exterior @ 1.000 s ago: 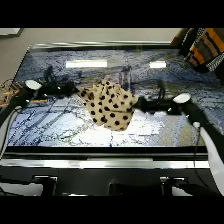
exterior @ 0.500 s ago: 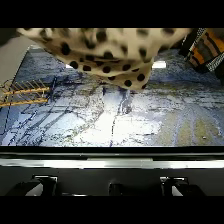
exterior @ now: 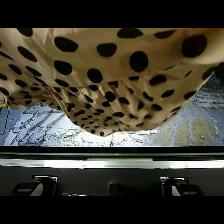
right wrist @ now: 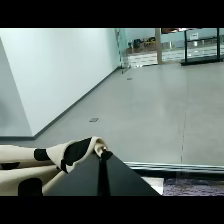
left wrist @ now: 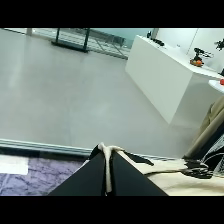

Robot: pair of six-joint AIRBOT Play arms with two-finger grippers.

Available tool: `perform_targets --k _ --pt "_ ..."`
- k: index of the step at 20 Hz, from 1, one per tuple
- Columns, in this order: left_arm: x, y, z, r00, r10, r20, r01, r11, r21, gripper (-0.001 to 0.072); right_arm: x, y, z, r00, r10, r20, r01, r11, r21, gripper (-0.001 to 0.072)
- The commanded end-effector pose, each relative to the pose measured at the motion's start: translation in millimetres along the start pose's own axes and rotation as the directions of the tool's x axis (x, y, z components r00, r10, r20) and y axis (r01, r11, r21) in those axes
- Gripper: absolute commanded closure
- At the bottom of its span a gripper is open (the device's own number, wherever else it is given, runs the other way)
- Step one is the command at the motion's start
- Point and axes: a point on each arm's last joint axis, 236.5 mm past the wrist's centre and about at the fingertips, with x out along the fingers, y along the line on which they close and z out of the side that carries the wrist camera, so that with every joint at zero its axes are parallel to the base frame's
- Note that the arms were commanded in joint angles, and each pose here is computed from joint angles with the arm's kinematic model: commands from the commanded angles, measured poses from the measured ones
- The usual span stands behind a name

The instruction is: Fold the clothes and pants, and hang the long-sleeved shirts on hangers.

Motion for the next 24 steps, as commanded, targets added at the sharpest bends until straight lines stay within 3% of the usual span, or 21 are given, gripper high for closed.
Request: perform_targets --k 1,4,8,11,16,20,21,23,24 --pt "28 16 -28 0.996 0.033 -0.083 -0.034 0.999 -0.016 0.0689 39 -17 -18 0.998 -0.014 -0.06 0.017 0.999 0.048 0.0692" --pt "105 49 -91 0.972 0.053 -0.227 -0.061 0.998 -0.027 0.0689 112 -52 -73 0.976 -0.037 -0.213 0.059 0.993 0.098 0.0692" --pt "227 103 -170 0.959 0.09 -0.268 -0.114 0.99 -0.078 0.0689 217 -105 -186 0.905 -0.035 -0.425 0.14 0.966 0.219 0.0692" --pt "297 114 -268 0.934 0.06 -0.353 -0.093 0.992 -0.079 0.0689 279 -149 -282 0.846 -0.047 -0.531 0.221 0.938 0.268 0.0692" --pt "313 107 -434 0.764 0.023 -0.644 -0.11 0.989 -0.095 0.0689 309 -192 -445 0.674 -0.022 -0.738 0.347 0.892 0.29 0.0691" --pt "285 104 -488 0.611 -0.002 -0.791 -0.197 0.968 -0.155 0.0659 291 -196 -513 0.534 0.026 -0.845 0.397 0.875 0.278 0.0635" --pt "282 106 -485 0.603 -0.002 -0.797 -0.219 0.961 -0.168 0.0527 288 -198 -514 0.522 0.023 -0.853 0.399 0.877 0.268 0.0616" --pt "276 115 -465 0.604 0.002 -0.797 -0.255 0.948 -0.191 0.0199 277 -202 -504 0.497 0.0 -0.868 0.391 0.893 0.224 0.0366" --pt "271 123 -448 0.603 0.008 -0.797 -0.275 0.941 -0.199 0.0085 265 -210 -494 0.472 -0.028 -0.881 0.378 0.909 0.173 0.0255"
